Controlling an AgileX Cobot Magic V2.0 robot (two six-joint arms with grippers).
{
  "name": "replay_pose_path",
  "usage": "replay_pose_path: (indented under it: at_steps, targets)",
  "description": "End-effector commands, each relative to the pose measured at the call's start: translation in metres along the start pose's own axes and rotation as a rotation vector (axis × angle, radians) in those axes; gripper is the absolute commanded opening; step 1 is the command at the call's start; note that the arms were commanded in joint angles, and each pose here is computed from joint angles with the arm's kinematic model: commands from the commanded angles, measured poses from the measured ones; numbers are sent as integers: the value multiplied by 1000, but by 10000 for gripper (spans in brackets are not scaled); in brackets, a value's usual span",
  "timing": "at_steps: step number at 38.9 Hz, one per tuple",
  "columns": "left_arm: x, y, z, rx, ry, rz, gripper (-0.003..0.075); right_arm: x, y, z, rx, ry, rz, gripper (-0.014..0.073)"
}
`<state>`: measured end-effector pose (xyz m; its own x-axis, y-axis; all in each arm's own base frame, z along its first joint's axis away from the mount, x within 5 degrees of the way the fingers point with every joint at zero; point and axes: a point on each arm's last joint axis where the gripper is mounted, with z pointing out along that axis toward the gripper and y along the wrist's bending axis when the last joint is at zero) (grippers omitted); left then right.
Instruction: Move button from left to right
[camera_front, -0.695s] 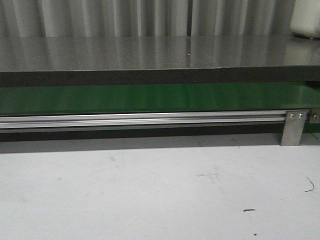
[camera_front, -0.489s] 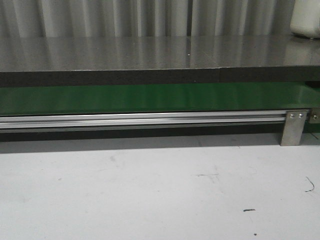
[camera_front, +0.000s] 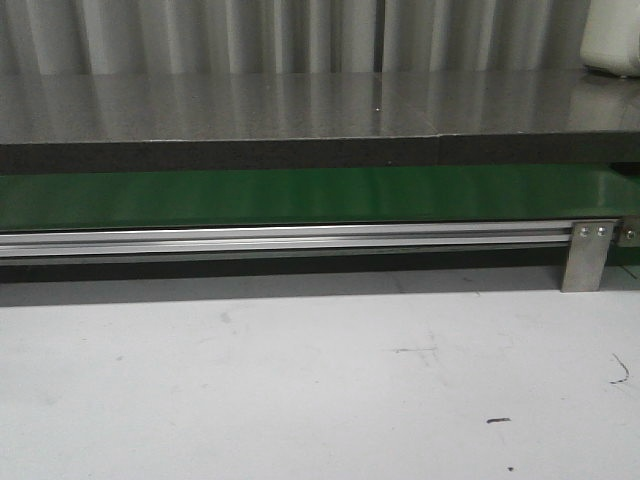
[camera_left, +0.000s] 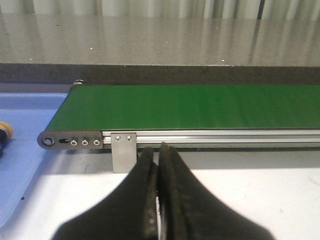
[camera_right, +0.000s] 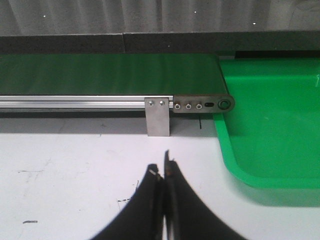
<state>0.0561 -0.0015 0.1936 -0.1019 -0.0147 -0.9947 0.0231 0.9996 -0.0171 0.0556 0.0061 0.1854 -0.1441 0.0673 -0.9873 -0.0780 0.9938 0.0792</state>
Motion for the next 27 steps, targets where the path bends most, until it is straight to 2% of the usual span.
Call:
replay_pose_path:
  at_steps: [1, 8, 13, 15, 19, 22, 27]
  targets:
    - [0, 0, 0, 1, -77, -16, -21, -10, 0, -2, 8, -98, -6, -68]
    - [0, 0, 0, 1, -77, -16, -21, -11, 0, -2, 8, -102, -6, -68]
    - [-2, 0, 0, 0, -103, -16, -21, -16, -1, -3, 12, -160, -4, -68]
    - [-7, 0, -1, 0, -162, -20, -21, -22, -1, -5, 13, -204, -5, -68]
    - [-30, 1, -7, -2, -395, -20, -21, -42, 1, -11, 9, -270, -6, -68]
    - [-50, 0, -15, -1, -513, -20, -21, -65, 3, -21, 2, -328, -8, -68]
    - [-89, -1, -27, 3, -513, -18, -21, -109, 8, -39, -11, -396, -11, -68]
